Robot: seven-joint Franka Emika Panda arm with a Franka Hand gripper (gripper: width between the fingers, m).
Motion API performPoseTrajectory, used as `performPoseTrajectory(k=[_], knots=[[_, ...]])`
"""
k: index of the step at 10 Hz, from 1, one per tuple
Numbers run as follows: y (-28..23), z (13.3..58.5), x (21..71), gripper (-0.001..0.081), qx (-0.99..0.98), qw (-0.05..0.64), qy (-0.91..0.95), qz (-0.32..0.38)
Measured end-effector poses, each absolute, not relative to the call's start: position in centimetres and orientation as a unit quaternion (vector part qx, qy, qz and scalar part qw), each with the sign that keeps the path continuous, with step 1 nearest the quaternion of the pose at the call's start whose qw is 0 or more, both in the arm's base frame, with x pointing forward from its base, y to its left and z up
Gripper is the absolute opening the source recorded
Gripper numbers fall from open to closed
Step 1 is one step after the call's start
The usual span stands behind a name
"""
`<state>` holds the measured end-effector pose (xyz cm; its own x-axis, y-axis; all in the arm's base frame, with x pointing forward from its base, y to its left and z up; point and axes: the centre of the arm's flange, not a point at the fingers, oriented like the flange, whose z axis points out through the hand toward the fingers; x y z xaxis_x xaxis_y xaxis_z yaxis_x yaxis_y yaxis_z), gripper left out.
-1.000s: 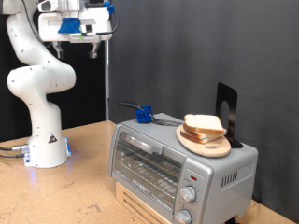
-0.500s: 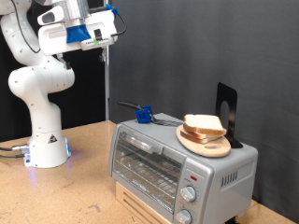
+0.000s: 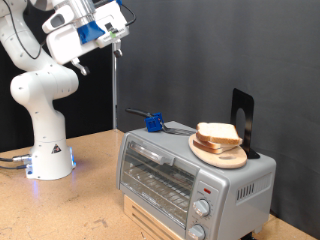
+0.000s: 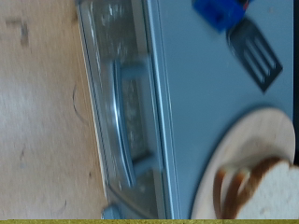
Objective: Make a piece of toast with the oven
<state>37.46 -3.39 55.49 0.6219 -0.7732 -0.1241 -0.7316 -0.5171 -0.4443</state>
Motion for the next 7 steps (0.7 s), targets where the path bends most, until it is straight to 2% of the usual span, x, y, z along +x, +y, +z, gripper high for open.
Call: performPoseTrajectory(k=[4,7], knots=[[-3.0,52.3,40.3,0.08,-0.861,0.217,0.457,-0.051],[-3.0,51.8,40.6,0.08,-0.867,0.218,0.445,-0.051]])
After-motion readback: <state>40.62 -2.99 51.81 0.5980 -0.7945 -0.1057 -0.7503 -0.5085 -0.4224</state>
